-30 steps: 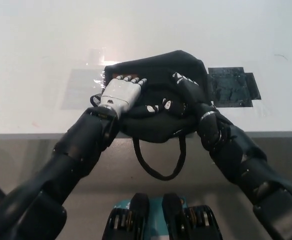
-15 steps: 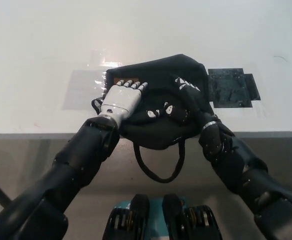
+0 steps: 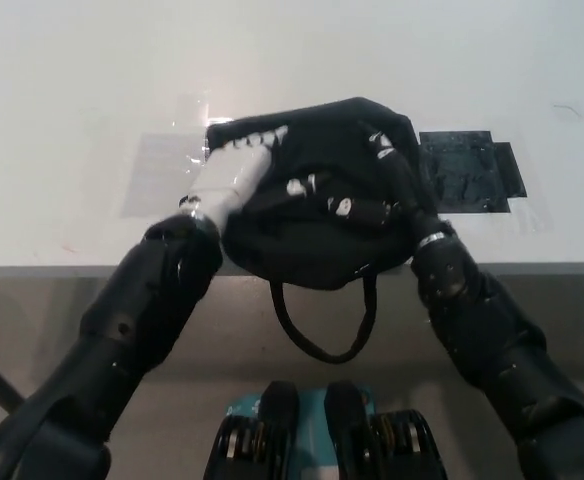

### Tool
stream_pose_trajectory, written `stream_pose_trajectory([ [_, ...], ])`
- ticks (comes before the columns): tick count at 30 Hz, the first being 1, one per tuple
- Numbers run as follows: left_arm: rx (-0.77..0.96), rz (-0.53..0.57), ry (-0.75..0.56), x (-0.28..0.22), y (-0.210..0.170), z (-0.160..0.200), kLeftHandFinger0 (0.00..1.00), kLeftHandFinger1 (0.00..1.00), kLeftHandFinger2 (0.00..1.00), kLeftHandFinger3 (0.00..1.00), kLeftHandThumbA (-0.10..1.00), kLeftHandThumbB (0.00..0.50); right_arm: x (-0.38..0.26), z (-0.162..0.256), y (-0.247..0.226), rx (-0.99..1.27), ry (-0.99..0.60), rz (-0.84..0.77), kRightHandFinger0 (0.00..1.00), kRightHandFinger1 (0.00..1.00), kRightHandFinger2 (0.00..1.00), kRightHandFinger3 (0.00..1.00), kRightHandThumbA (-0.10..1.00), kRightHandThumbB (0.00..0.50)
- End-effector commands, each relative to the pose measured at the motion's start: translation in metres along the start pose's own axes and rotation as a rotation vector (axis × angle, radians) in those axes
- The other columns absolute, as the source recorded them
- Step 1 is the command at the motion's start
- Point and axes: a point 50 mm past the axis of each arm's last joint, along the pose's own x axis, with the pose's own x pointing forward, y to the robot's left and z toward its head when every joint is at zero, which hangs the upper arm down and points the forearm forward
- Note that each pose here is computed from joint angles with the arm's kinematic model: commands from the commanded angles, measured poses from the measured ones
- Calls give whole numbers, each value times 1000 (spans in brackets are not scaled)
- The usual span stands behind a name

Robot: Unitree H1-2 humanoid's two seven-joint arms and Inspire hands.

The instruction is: A soft travel bag is kept infront of the robot in the middle of the desk and the robot uses both its hands to press it to reduce its size

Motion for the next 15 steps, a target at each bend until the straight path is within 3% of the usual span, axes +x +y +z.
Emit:
stream_pose_trajectory([
  [1, -124, 94, -61, 14, 66, 27, 1000, 1000, 1000, 1000, 1000, 174, 18, 66, -40, 200, -174, -78, 1000, 1000, 1000, 1000, 1000, 177],
  [4, -156, 142, -93, 11, 81, 38, 1000, 1000, 1000, 1000, 1000, 177, 14, 94, -56, 196, -267, -105, 1000, 1000, 1000, 1000, 1000, 189],
  [5, -181, 157, -105, 7, 87, 42, 1000, 1000, 1000, 1000, 1000, 198, 9, 104, -62, 185, -300, -110, 1000, 1000, 1000, 1000, 1000, 197],
  [8, -196, 191, -142, -1, 101, 51, 1000, 1000, 1000, 1000, 1000, 212, 1, 121, -77, 191, -369, -130, 1000, 1000, 1000, 1000, 1000, 184],
  [15, -211, 225, -210, -28, 120, 62, 1000, 1000, 1000, 1000, 1000, 225, -25, 146, -103, 262, -441, -204, 1000, 1000, 1000, 1000, 1000, 235],
])
